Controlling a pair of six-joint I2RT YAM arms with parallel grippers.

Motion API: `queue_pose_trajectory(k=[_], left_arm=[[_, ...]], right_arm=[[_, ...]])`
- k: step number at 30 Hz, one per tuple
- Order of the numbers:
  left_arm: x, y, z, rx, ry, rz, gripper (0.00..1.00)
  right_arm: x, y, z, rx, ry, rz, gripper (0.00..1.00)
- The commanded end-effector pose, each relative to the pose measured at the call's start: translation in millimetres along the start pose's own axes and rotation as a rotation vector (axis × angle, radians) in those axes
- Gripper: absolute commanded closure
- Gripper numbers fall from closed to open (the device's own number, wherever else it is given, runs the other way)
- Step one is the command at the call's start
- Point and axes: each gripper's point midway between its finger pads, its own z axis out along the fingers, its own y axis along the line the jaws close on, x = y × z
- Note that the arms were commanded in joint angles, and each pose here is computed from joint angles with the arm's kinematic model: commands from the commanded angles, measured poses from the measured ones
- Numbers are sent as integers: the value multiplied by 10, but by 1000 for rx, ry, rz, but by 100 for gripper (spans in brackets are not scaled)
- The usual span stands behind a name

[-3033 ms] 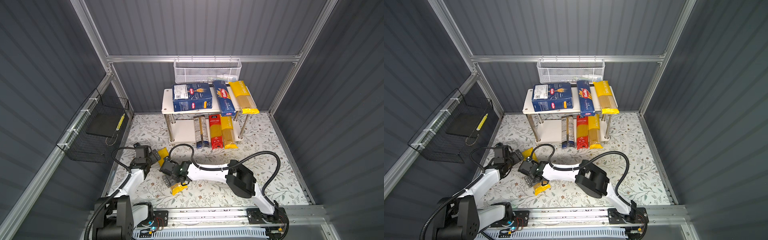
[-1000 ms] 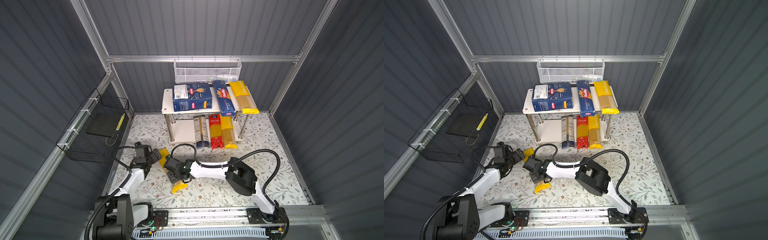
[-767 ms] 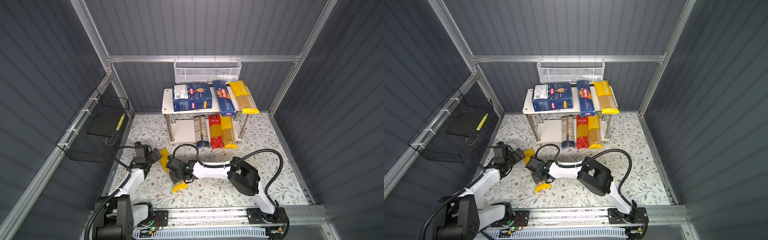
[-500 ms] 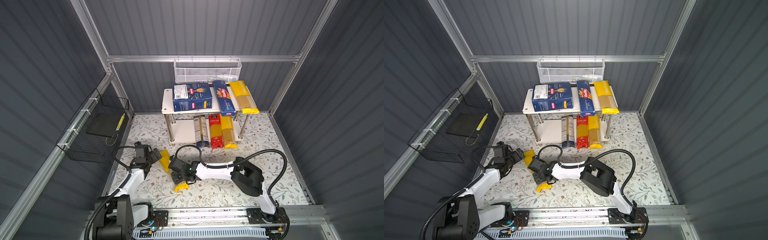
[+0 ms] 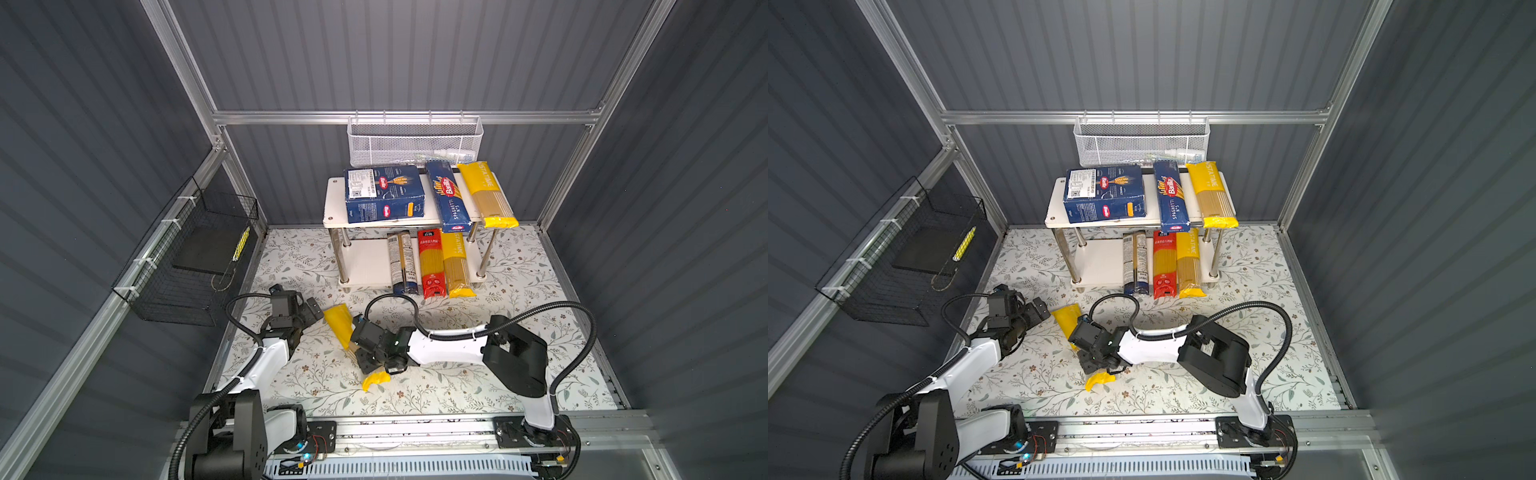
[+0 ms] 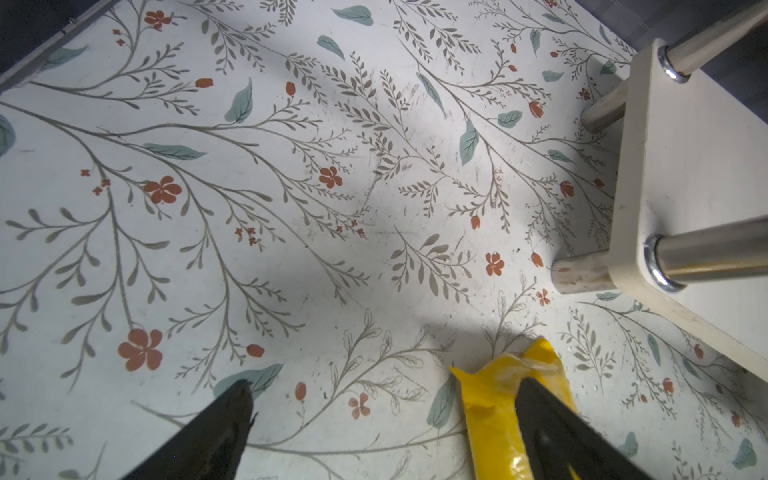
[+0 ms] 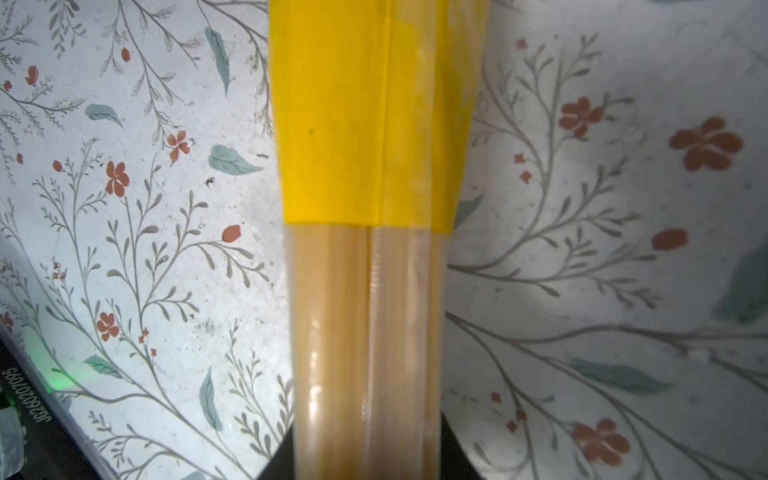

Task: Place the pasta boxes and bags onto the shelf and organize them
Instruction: 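Carry the yellow-topped bag upright toward the lower shelf with the right gripper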

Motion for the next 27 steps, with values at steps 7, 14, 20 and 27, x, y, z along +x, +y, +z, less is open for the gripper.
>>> queue_pose_trajectory(k=[7, 14, 20, 27], left_arm=[[-17, 16, -10, 1, -9, 4, 0], [-14, 9, -9, 5, -6, 4, 0], [-10, -6, -5, 13, -2, 4, 0], [0, -17, -10, 20, 0, 5, 0]], right_arm=[[-280, -8, -375, -25, -131, 72, 84], [-327, -92, -620, -23, -185, 121, 84], [-366, -123, -768, -20, -214, 133, 85], [-418, -180, -968, -13, -268, 171, 86]])
